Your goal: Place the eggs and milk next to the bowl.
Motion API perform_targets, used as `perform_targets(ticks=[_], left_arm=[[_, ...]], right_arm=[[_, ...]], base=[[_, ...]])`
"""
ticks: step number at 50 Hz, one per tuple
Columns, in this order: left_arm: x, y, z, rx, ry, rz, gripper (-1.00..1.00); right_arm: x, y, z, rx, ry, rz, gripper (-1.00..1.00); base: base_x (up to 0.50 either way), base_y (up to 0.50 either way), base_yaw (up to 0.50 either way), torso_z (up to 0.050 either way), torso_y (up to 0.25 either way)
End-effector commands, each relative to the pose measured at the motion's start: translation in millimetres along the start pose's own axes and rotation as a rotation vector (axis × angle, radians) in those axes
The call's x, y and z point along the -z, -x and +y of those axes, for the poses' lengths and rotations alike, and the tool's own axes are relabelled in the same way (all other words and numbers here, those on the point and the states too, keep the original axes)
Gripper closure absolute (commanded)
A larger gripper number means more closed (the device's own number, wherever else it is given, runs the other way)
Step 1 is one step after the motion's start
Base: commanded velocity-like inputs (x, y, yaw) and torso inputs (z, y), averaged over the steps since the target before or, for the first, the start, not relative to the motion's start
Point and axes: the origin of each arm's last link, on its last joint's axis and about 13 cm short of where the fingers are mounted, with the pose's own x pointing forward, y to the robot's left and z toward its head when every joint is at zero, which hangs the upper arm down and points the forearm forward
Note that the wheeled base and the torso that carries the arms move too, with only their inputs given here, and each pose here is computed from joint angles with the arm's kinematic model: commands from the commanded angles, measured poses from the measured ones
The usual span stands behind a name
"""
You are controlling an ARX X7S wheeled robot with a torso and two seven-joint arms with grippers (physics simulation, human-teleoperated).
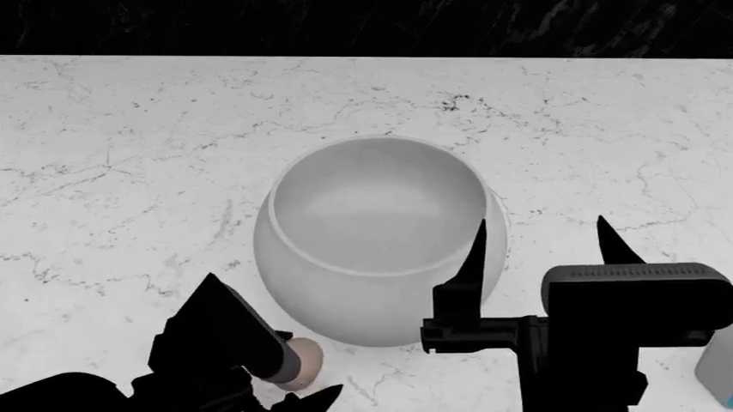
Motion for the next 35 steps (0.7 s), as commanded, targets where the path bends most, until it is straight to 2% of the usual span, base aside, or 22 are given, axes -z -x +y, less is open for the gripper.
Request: perform_targets(ticks=[1,19,35], left_arm=[[9.0,-1.8,-3.6,0.017,0.014,0.038,-1.00],[-1.5,8.1,-2.4,0.010,0.005,0.005,-1.00],[-24.5,44.6,0.3,-0.017,0.011,-0.091,-1.00]], right_arm=[[-0.3,0.6,0.0,0.002,0.004,0.002,-1.00],[0.8,1.0,1.4,-0.002,0.000,0.003,-1.00],[-0.9,1.5,2.0,-0.003,-0.001,0.000,-1.00]], base=[[0.00,0.00,0.00,0.000,0.000],[0.00,0.00,0.00,0.000,0.000],[0.00,0.00,0.00,0.000,0.000]])
